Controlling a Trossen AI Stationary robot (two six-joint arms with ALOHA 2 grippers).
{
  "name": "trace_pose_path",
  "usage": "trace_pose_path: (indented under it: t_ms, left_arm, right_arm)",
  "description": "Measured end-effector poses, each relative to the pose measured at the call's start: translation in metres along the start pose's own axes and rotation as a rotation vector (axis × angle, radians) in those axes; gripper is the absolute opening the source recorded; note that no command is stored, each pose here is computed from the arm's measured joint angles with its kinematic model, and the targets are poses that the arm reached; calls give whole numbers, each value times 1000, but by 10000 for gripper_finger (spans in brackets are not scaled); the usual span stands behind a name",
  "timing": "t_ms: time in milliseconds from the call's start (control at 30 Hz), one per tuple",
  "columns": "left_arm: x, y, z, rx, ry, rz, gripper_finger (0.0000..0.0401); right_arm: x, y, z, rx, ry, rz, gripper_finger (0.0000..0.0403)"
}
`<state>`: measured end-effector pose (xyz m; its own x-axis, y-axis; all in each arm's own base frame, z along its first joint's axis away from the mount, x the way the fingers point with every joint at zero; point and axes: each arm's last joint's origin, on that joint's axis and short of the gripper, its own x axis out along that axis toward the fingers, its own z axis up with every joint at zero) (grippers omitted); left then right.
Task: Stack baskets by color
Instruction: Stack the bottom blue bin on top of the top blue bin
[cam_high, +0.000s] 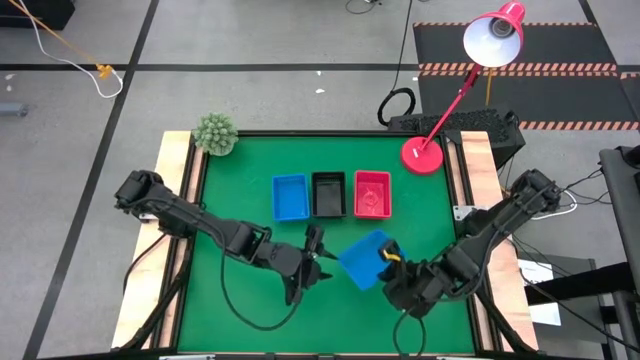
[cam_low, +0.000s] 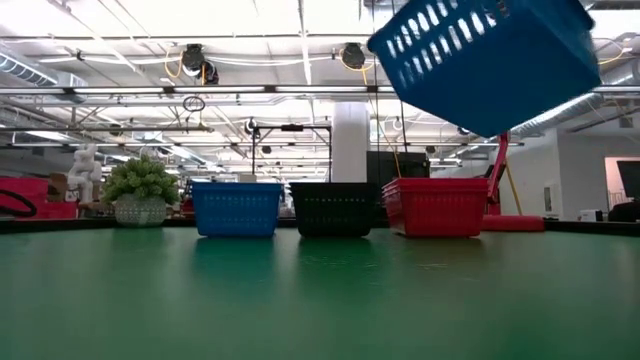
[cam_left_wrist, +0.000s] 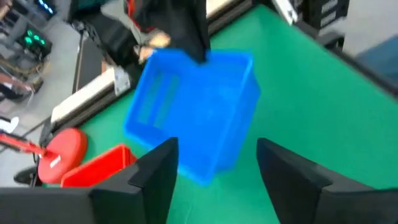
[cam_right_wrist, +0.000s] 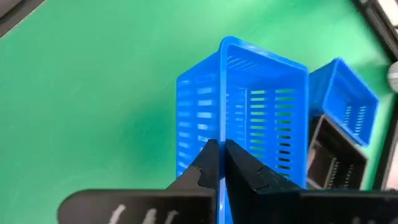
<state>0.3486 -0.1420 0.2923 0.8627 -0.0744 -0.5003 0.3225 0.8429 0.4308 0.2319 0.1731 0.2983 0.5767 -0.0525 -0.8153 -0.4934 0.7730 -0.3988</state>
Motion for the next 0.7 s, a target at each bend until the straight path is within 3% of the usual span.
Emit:
trace_pose_path:
  t_ms: [233, 533, 700]
  left_arm:
    - [-4, -10, 8, 24, -27, -21, 251]
    - [0, -14, 7, 54, -19, -29, 202]
    - [5, -16, 3, 60, 5, -35, 194]
  right_arm:
    - [-2, -8, 3, -12, -52, -16, 0]
    - [-2, -9, 12, -65, -131, -31, 0]
    - [-1, -15, 13, -46, -143, -45, 0]
